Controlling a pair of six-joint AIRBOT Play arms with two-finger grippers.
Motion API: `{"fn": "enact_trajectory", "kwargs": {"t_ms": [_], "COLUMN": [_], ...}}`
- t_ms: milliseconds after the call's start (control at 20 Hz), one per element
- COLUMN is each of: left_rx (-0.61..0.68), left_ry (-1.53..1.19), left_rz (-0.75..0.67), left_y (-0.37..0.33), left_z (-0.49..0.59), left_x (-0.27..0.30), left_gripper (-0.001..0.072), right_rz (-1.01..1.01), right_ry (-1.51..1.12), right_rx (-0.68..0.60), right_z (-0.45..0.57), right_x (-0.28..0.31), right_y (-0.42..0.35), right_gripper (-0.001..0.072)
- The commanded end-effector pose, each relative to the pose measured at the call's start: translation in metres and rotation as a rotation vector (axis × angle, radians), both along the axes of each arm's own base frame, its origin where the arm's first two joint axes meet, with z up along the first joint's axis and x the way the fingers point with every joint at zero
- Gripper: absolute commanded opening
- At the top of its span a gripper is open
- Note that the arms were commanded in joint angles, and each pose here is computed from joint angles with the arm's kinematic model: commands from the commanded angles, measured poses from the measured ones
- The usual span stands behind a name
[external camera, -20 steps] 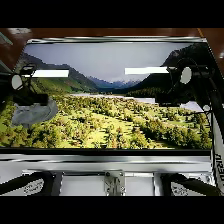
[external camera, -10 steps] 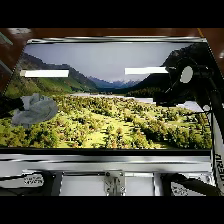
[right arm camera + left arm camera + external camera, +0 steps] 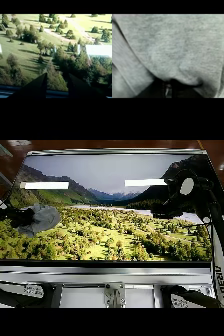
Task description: Fold the shirts.
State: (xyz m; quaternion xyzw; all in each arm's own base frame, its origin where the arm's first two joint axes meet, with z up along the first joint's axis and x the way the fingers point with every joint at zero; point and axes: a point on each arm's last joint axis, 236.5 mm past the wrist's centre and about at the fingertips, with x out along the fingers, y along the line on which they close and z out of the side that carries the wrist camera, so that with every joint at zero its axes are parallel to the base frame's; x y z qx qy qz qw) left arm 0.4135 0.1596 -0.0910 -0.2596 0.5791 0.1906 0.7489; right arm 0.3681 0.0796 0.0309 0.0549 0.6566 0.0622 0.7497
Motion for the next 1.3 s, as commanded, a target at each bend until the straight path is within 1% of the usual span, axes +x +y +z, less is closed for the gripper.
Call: {"fn": "enact_trajectory", "kwargs": {"t_ms": [0,100,200,300,450,500,550,600,700,800,900,1050,1150,1250], "left_rx": [-0.024,0.009,0.07,0.141,0.205,0.214,0.206,0.173,0.032,-0.133,-0.222,-0.283,-0.341,-0.353], "left_ry": [-0.033,-0.139,-0.326,-0.53,-0.873,-0.976,-1.054,-1.116,-1.213,-1.245,-1.209,-1.059,-0.886,-0.704], "left_rz": [-0.002,-0.043,-0.108,-0.188,-0.303,-0.348,-0.389,-0.433,-0.549,-0.681,-0.819,-0.975,-1.028,-1.084], "left_y": [-0.006,-0.007,-0.019,-0.044,-0.113,-0.139,-0.163,-0.188,-0.248,-0.306,-0.356,-0.42,-0.46,-0.491], "left_z": [0.008,0.055,0.14,0.236,0.378,0.415,0.442,0.461,0.488,0.497,0.485,0.429,0.365,0.29], "left_x": [0.01,0.027,0.046,0.048,0.013,-0.006,-0.024,-0.041,-0.074,-0.101,-0.115,-0.11,-0.103,-0.101], "left_gripper": [0.0036,0.0036,0.0036,0.0036,0.0036,0.0036,0.0036,0.0036,0.0037,0.0036,0.0036,0.0036,0.0037,0.0037], "right_rz": [0.001,0.001,0.017,0.121,0.166,0.171,0.181,0.198,0.239,0.252,0.227,0.187,0.189,0.16], "right_ry": [0.004,0.005,0.01,0.036,-0.027,-0.076,-0.12,-0.164,-0.224,-0.263,-0.308,-0.301,-0.254,-0.216], "right_rx": [0.005,0.013,0.036,0.091,0.131,0.152,0.185,0.227,0.273,0.249,0.186,0.096,0.085,0.093], "right_z": [0.0,0.001,0.002,0.013,0.05,0.069,0.088,0.107,0.136,0.154,0.167,0.171,0.166,0.154], "right_x": [-0.001,-0.001,-0.003,-0.017,-0.024,-0.025,-0.028,-0.035,-0.054,-0.073,-0.085,-0.104,-0.115,-0.116], "right_y": [0.001,0.003,0.009,0.024,0.032,0.037,0.044,0.052,0.061,0.054,0.038,0.013,0.01,0.011], "right_gripper": [0.0394,0.0395,0.0395,0.0396,0.0397,0.0412,0.061,0.0687,0.0687,0.0685,0.0684,0.0684,0.0684,0.0684]}}
